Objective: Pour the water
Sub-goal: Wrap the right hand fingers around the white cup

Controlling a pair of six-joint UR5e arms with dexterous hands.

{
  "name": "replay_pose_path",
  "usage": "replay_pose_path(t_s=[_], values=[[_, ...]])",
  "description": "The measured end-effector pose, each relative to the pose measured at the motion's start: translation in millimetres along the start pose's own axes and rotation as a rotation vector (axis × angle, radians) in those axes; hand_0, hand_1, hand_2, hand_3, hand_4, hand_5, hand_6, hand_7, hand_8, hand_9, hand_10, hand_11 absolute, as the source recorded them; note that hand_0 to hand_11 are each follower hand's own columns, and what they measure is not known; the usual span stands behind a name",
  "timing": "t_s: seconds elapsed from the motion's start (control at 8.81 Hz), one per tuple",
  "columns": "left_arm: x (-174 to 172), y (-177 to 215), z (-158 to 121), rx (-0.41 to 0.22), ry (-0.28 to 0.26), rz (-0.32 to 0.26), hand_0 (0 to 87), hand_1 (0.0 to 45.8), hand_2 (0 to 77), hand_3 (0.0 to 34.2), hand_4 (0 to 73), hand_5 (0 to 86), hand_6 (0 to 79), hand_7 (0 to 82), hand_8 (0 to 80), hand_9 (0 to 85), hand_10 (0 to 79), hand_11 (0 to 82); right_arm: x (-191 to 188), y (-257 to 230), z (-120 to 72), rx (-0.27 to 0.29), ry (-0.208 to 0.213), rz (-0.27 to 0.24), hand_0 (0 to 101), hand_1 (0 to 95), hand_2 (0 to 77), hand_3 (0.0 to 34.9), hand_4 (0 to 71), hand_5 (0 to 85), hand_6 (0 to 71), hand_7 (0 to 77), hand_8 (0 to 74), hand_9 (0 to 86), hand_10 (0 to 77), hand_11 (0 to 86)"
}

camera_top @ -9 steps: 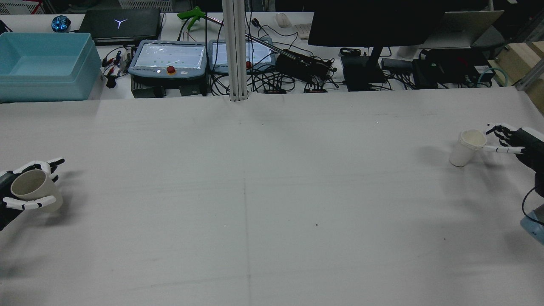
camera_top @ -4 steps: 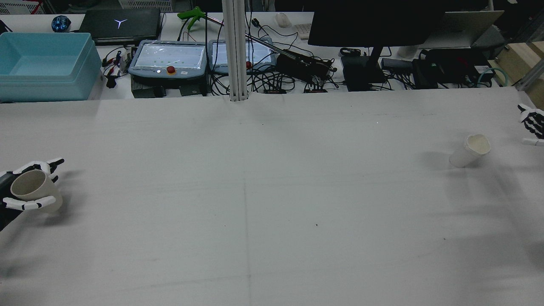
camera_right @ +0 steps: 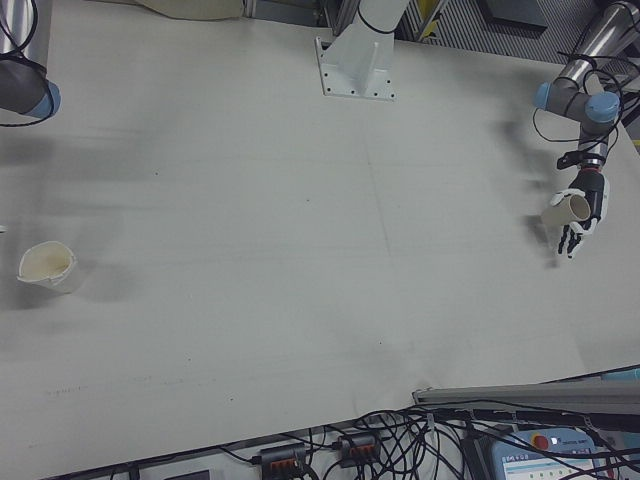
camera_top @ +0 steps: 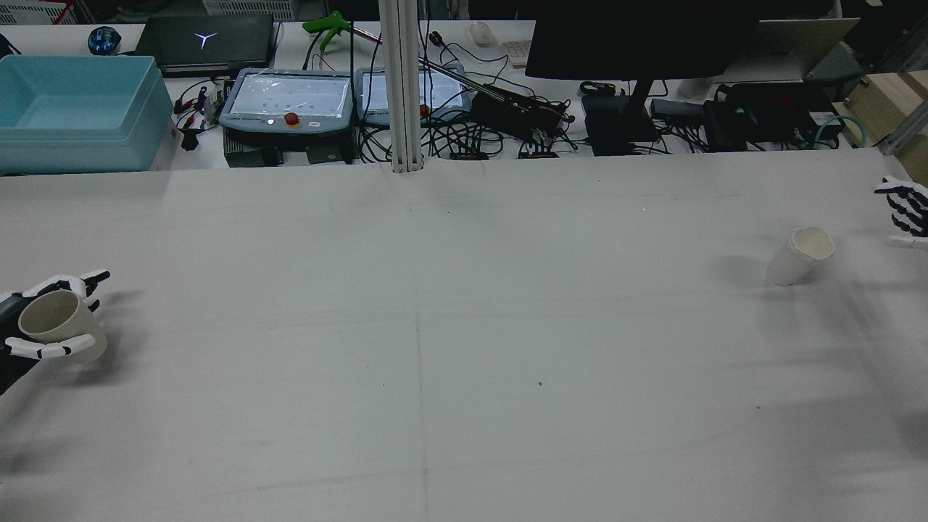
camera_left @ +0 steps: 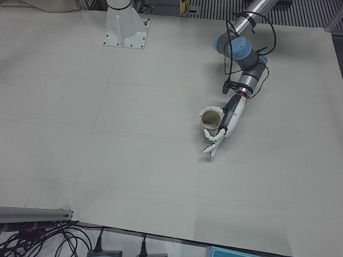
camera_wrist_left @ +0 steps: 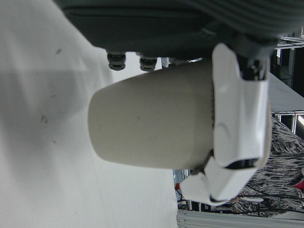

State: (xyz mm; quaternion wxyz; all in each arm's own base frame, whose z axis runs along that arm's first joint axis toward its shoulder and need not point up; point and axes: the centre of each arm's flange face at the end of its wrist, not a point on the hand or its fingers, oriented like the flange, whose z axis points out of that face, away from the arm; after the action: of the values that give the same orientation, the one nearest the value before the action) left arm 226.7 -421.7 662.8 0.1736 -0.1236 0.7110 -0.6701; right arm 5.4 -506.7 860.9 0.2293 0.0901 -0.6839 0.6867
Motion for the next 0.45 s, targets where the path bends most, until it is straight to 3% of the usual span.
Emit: replay_pose_path(t_s=[0.11, 0.23, 0.34, 0.45], values=[[0, -2, 0, 0.001, 0.0, 0.0, 61.5, 21.3, 35.5, 8.5, 21.8, 62.2, 8.7, 17.4, 3.8, 3.3, 2.2, 6.0, 10, 6, 10.4, -0.009, 0.021, -0.013, 47, 13.1, 10.9, 18.1, 0.0, 41.5, 1.1, 9.3, 2.7, 1.6, 0.5, 1.1], [0, -4, 0, 0.002, 0.0, 0.001, 61.5, 21.3, 35.5, 8.5, 21.8, 62.2, 8.7, 17.4, 3.8, 3.8, 2.2, 6.0, 17, 10, 14.8, -0.015, 0.034, -0.024, 47, 13.1, 10.9, 18.0, 0.0, 43.1, 1.1, 8.7, 2.7, 1.6, 0.0, 1.1], [0, -5, 0, 0.002, 0.001, 0.001, 61.5, 21.3, 35.5, 8.5, 21.8, 62.2, 8.7, 16.9, 3.8, 3.8, 2.2, 6.0, 22, 12, 16.4, -0.019, 0.044, -0.031, 48, 13.6, 10.9, 15.2, 0.0, 45.8, 1.6, 10.9, 2.7, 3.3, 0.5, 1.1], [0, -6, 0, 0.002, 0.006, 0.001, 61.5, 21.3, 35.5, 8.5, 21.8, 62.2, 8.7, 16.9, 3.8, 3.8, 2.2, 6.0, 28, 14, 16.4, -0.023, 0.056, -0.035, 47, 13.6, 10.9, 16.1, 0.0, 45.8, 1.6, 10.9, 2.7, 3.3, 0.5, 1.1]])
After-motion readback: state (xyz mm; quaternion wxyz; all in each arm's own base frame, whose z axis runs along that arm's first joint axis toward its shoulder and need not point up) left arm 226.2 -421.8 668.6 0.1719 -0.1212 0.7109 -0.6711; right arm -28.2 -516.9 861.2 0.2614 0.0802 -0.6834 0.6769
